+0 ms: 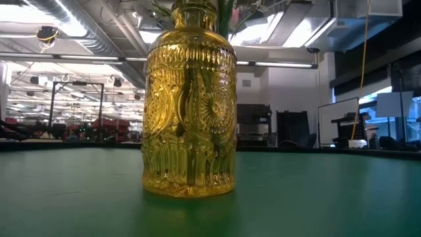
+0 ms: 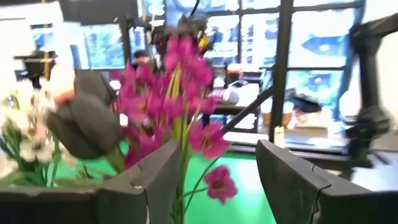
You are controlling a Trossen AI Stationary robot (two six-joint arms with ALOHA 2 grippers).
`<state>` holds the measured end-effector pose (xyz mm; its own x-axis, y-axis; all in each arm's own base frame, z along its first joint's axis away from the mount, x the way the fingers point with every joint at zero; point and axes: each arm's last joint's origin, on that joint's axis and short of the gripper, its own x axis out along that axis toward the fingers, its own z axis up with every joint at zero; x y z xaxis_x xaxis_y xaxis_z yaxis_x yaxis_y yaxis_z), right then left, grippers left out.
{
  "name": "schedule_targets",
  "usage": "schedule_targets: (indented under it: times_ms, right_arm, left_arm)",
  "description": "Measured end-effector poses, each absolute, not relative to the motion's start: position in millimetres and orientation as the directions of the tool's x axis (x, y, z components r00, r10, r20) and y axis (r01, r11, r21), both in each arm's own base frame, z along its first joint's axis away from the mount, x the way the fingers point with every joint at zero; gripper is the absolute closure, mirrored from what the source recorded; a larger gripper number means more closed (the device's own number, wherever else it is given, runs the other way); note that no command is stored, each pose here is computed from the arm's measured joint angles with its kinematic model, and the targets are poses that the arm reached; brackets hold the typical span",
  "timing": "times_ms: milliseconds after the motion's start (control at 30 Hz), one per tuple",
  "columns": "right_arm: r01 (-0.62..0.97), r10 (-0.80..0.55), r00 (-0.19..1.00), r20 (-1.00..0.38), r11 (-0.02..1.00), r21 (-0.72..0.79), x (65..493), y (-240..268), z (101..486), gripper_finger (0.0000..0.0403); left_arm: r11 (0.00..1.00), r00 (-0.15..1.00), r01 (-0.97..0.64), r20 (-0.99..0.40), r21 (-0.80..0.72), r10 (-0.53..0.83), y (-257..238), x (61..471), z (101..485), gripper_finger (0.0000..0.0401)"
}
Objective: Sort flowers into vase by color
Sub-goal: Return to Home Position
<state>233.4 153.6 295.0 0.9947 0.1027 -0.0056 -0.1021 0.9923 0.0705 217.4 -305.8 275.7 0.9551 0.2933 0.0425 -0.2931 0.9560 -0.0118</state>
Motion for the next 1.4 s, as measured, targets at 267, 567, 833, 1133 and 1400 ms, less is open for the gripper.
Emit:
schedule_targets:
  times_ms: [267,567,833,1133,1400]
  right_arm:
    - [-0.102,0.102,0.995,0.019,0.995,0.006,227.4,149.1,303.8,0.01]
    - [0.027,-0.028,1.0,-0.015,0.997,-0.067,199.0,124.2,323.9,0.01]
    - [0.082,-0.086,0.995,-0.054,0.994,-0.074,188.0,101.8,327.5,0.01]
    - [0.142,-0.15,0.981,-0.119,0.987,-0.071,196.6,59.4,300.2,0.0138]
    - [0.136,-0.136,0.991,-0.003,0.991,-0.002,164.8,24.3,307.1,0.0253]
  left_arm:
    - [0.929,0.936,-0.352,0.027,0.116,0.352,-292.2,167.7,331.2,0.0195]
    - [0.935,0.942,-0.334,0.068,0.118,0.328,-222.5,139.2,388.5,0.0234]
    - [0.978,0.95,-0.126,0.264,-0.165,0.167,-113.6,107.0,348.2,0.0289]
    - [0.974,0.936,-0.056,0.327,-0.221,0.128,-59.4,94.0,299.8,0.0339]
    - [0.968,0.934,-0.187,0.274,-0.17,0.229,-40.6,97.8,292.2,0.0369]
